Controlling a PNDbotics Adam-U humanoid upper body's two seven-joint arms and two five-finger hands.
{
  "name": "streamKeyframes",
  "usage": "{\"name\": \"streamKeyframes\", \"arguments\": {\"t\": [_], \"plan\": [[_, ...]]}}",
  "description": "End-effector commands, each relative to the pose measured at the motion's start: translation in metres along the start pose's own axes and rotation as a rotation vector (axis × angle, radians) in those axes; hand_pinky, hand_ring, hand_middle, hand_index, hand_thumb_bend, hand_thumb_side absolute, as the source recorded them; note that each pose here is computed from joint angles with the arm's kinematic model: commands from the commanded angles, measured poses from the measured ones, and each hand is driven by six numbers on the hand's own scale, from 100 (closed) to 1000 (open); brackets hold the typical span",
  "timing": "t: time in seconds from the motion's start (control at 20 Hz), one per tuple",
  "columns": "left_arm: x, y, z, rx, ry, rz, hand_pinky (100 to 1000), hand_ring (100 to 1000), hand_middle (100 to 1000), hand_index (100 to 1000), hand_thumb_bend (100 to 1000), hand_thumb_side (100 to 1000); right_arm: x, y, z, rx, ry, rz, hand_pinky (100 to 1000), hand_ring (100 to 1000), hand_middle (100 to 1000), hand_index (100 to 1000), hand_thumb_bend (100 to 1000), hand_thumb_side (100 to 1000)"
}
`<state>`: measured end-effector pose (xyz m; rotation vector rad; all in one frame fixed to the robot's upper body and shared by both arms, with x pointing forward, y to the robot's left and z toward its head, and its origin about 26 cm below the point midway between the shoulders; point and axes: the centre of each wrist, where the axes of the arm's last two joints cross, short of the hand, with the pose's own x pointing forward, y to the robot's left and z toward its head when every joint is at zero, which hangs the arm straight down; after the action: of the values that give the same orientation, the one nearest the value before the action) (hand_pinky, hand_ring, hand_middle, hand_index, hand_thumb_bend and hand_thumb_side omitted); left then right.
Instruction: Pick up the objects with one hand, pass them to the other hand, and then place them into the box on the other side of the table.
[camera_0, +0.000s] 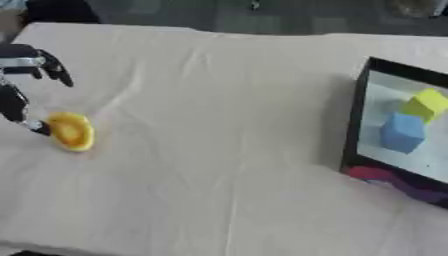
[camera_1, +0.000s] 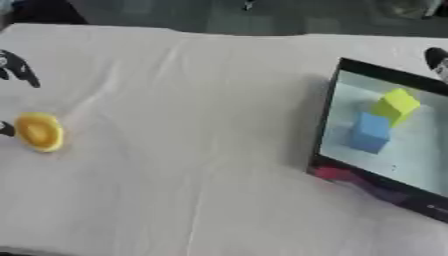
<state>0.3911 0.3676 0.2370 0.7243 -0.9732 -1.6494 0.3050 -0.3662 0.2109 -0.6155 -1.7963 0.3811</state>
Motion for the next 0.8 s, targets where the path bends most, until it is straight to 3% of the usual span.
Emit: {"name": "streamKeyframes", "arguments": {"t": [0.05,0.4,0.8], "plan": [[-0.004,0.007,-0.001,0.003,0.023,-0.034,830,856,764,771,686,100,0.005,-0.004,-0.001,-0.001,-0.017,0.022,958,1000,923,904,412,424],[-0.013,0.000,-0.019,-0.098,0.056,-0.039,834,859,759,749,634,100,0.001,-0.001,0.001,0.004,-0.004,0.027,958,1000,921,902,416,428],[-0.019,-0.002,-0.030,-0.097,0.066,-0.012,831,856,756,751,619,100,-0.003,0.002,0.000,0.006,0.008,0.034,959,1000,925,899,329,464]]}}
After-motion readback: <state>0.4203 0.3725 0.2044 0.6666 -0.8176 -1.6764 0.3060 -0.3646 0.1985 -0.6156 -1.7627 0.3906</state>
